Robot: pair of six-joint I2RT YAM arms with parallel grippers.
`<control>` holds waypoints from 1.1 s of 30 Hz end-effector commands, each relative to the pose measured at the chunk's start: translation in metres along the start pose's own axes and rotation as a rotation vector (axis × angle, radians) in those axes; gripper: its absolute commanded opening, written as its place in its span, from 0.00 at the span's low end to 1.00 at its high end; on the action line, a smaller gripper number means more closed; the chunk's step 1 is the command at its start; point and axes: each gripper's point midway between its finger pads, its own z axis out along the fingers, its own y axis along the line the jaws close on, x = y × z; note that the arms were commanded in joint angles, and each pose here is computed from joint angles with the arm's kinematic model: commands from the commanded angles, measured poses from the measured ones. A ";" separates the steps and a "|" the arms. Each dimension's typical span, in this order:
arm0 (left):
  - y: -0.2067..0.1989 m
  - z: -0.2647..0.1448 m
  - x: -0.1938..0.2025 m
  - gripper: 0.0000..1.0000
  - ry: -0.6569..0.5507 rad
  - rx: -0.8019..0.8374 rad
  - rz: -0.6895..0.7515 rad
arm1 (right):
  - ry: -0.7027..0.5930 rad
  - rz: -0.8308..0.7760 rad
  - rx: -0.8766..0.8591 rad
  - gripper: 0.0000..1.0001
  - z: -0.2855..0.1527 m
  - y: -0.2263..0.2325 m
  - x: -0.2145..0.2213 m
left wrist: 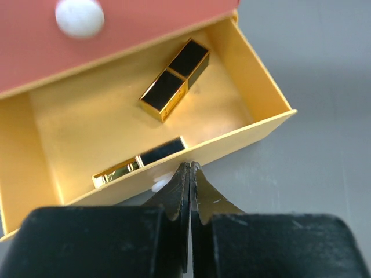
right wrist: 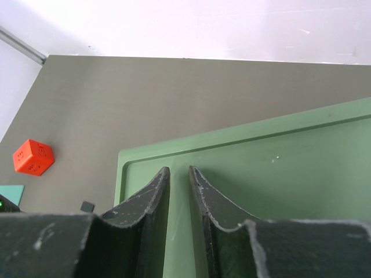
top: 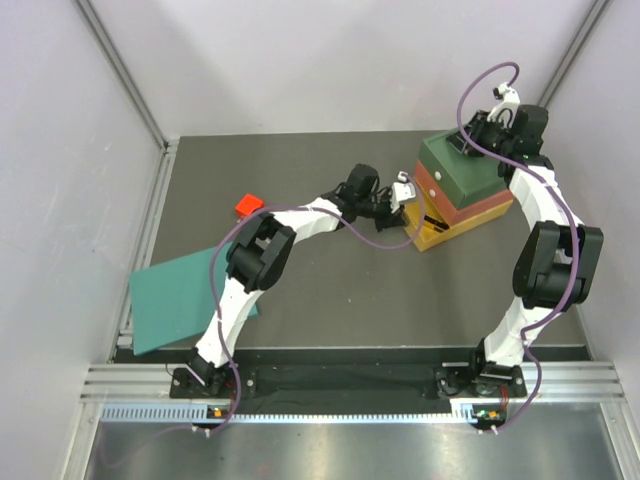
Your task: Organize the makeup
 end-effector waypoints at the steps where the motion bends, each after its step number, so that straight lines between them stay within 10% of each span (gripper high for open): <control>1: 0.007 0.017 -0.049 0.00 -0.141 0.009 0.043 | 0.523 0.377 0.151 0.22 -0.023 -0.030 0.183; 19: 0.019 0.070 -0.085 0.00 -0.420 -0.019 -0.059 | 0.510 0.372 0.140 0.22 -0.026 -0.025 0.176; 29: 0.040 -0.012 -0.121 0.01 -0.482 -0.149 -0.047 | 0.477 0.350 0.141 0.22 -0.031 -0.019 0.159; 33: 0.062 -0.058 -0.136 0.31 -0.462 -0.247 -0.072 | 0.437 0.324 0.136 0.22 -0.035 -0.012 0.137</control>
